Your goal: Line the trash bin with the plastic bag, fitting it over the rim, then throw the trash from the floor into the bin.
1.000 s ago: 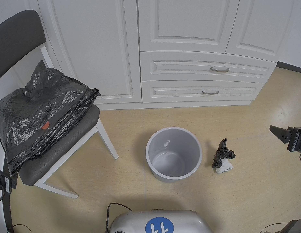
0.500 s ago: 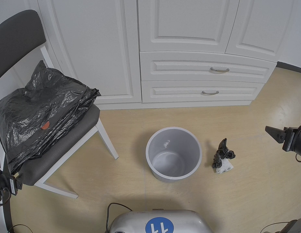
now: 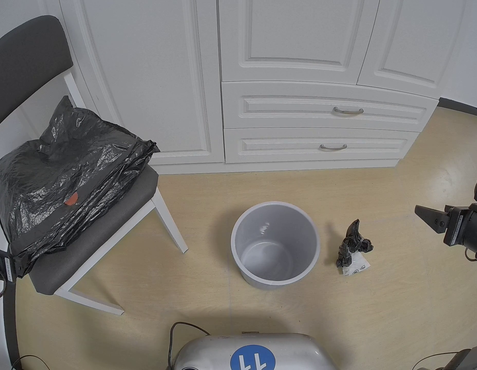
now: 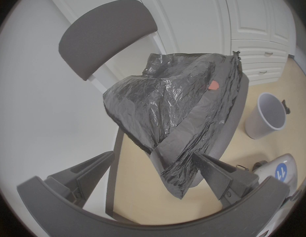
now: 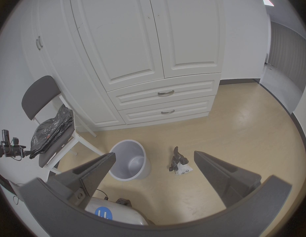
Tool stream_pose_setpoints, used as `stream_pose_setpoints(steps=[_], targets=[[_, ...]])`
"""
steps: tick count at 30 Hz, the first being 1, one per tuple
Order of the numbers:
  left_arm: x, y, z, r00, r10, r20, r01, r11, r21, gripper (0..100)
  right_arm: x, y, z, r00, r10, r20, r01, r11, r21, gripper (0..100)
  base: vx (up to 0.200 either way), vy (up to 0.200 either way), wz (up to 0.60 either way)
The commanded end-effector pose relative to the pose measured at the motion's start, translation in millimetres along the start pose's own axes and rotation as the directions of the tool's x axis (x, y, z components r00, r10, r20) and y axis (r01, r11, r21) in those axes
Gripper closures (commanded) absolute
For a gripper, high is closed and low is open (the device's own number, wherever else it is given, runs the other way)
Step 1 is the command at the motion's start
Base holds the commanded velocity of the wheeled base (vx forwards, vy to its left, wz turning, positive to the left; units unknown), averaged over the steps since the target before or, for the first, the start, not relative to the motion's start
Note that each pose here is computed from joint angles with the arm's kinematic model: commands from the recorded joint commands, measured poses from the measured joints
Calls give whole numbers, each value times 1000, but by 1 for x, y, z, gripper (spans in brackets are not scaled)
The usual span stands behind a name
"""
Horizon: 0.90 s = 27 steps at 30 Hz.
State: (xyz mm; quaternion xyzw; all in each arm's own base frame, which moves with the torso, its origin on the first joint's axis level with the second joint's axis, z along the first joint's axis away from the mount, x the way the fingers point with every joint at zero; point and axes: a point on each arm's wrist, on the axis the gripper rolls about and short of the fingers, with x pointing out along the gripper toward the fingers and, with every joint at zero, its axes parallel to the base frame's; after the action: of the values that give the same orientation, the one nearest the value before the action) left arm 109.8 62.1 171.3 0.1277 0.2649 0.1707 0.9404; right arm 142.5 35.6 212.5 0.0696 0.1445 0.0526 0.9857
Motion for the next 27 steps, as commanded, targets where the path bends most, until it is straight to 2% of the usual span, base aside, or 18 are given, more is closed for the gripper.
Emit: stream_pose_setpoints(steps=[1,9,21,27], targets=[[13,23,-4,999,-37,-7,37,999,-1,0,6,5,-5,999,23,-36,-23,1000,-14,0,0,0,0],[10,20,-4,998,-59,8,59,998,8,0,11,5,-9,998,18,-63,-20,1000,-20,0,0,0,0],[-1,2,-10,985,-161,56,158,986,50,0,5,7,-9,998,34,-50,-36,999,-35,0,0,0,0],[3,-1,-15,985,-168,28,166,985,53,0,5,9,-14,997,38,-64,-40,998,-46,0,0,0,0]])
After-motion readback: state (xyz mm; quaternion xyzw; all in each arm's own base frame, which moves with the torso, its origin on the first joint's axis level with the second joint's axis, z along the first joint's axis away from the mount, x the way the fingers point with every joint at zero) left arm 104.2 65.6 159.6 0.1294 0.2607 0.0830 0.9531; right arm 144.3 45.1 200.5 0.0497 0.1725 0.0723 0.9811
